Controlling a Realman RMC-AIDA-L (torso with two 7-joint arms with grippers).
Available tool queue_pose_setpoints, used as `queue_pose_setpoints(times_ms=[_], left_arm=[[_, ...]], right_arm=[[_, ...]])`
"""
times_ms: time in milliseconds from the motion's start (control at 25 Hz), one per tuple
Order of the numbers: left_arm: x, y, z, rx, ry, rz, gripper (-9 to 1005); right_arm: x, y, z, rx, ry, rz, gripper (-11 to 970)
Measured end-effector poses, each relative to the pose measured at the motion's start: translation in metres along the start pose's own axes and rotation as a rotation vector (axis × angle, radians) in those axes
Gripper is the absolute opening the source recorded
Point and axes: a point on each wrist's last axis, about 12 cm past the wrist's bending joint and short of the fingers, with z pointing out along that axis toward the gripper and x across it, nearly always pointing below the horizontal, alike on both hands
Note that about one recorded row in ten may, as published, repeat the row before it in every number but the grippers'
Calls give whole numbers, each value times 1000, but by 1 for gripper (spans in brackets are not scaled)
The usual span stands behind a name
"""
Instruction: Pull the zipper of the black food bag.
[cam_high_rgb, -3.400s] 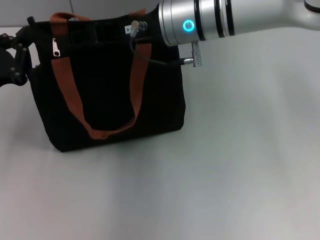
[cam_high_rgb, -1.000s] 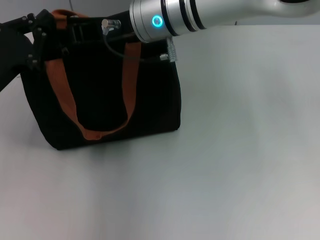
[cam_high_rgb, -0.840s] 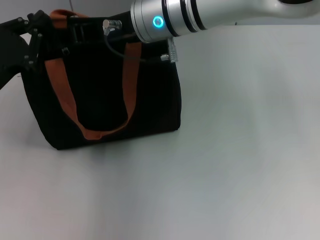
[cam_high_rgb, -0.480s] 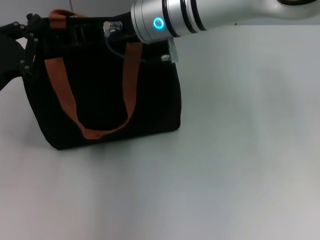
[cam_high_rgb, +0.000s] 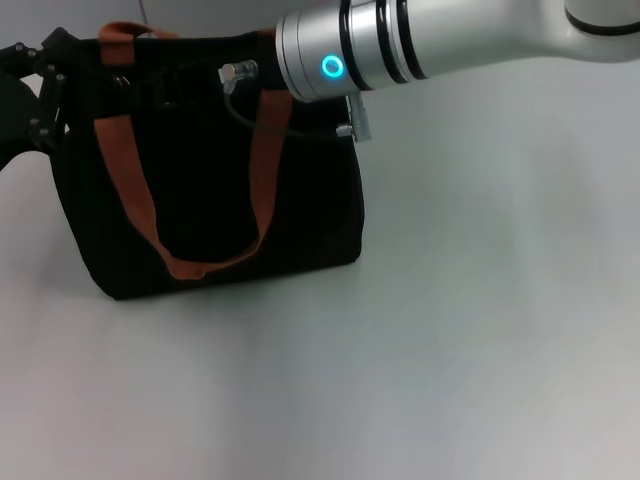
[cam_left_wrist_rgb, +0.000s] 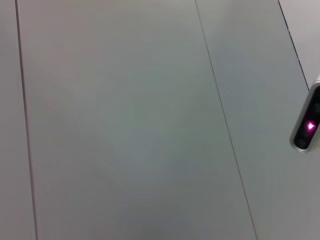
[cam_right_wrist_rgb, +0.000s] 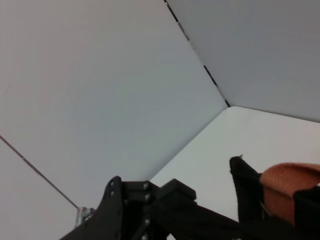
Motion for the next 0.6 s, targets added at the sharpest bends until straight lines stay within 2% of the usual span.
queue_pose_setpoints(times_ms=[200, 600], left_arm=[[1, 0, -1, -5, 6, -1, 23], [0, 0, -3, -2, 2, -5, 24]], right_arm=[[1, -2, -1, 3, -2, -11, 1], [-1, -3, 0, 25, -1, -42, -2]])
